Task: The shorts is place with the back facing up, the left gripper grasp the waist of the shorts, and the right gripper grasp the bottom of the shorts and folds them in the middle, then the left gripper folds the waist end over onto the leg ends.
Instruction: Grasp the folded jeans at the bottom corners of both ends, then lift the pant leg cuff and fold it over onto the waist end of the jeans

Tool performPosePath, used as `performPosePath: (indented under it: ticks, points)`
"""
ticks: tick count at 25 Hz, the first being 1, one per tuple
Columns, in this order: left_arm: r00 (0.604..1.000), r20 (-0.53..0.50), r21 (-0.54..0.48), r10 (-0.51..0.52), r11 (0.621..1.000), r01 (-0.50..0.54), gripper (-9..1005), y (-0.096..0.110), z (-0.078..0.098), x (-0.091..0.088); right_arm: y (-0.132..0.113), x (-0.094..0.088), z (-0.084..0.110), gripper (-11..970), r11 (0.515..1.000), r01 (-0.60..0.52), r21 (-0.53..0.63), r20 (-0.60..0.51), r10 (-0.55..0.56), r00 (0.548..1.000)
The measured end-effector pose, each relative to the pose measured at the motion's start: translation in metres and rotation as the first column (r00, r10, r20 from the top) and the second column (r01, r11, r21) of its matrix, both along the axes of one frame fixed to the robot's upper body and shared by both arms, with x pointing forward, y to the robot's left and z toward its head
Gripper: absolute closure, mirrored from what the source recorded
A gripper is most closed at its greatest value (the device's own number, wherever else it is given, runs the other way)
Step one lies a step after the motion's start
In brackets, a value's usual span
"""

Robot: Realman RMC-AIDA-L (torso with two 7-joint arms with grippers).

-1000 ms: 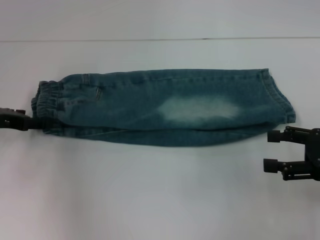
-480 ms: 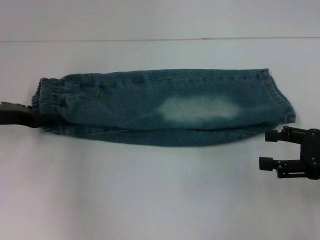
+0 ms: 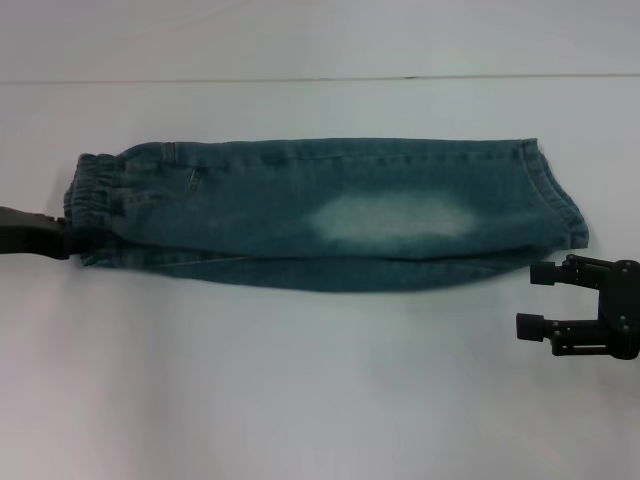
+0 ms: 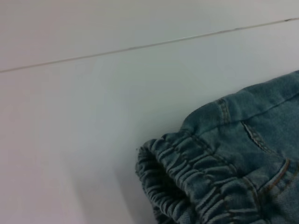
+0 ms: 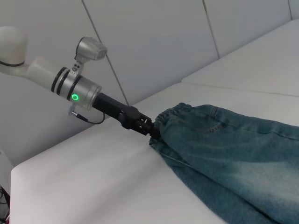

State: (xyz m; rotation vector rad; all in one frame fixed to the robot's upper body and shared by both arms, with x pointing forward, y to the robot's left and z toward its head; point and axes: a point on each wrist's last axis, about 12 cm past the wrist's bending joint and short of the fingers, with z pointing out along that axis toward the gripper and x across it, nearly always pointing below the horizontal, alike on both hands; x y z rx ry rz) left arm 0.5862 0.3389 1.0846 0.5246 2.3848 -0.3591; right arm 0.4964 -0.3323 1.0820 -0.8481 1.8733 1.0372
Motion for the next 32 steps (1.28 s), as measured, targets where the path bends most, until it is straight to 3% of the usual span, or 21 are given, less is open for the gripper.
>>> performPosePath:
  ticks: [3,9,19,24,32]
  points:
    - [1.0,0.003,0.002,-0.012,1.0,0.012,527,-0.003,-0.001,0.0,0.0,0.0,0.0,15,1.0,0.0,-0.001,0.002,0.0,1.0]
    - [1.0,0.006,0.005,-0.021,1.0,0.021,699,-0.005,-0.001,0.001,0.0,0.003,0.0,14,1.0,0.005,-0.008,0.007,-0.005,1.0]
    - [0.999,0.015,0.002,-0.033,0.999,0.033,752,-0.002,0.007,-0.001,0.002,0.004,0.0,24,1.0,0.005,-0.005,0.006,-0.005,1.0]
    - [0.995,0.03,-0.024,-0.096,0.995,0.097,820,-0.005,0.026,-0.003,0.003,0.005,-0.002,32,1.0,0.012,-0.008,0.007,-0.012,1.0]
    - [0.976,0.099,-0.075,-0.194,0.976,0.202,897,-0.018,0.062,0.007,0.025,0.023,-0.015,266,0.996,0.086,-0.004,0.038,-0.086,0.996]
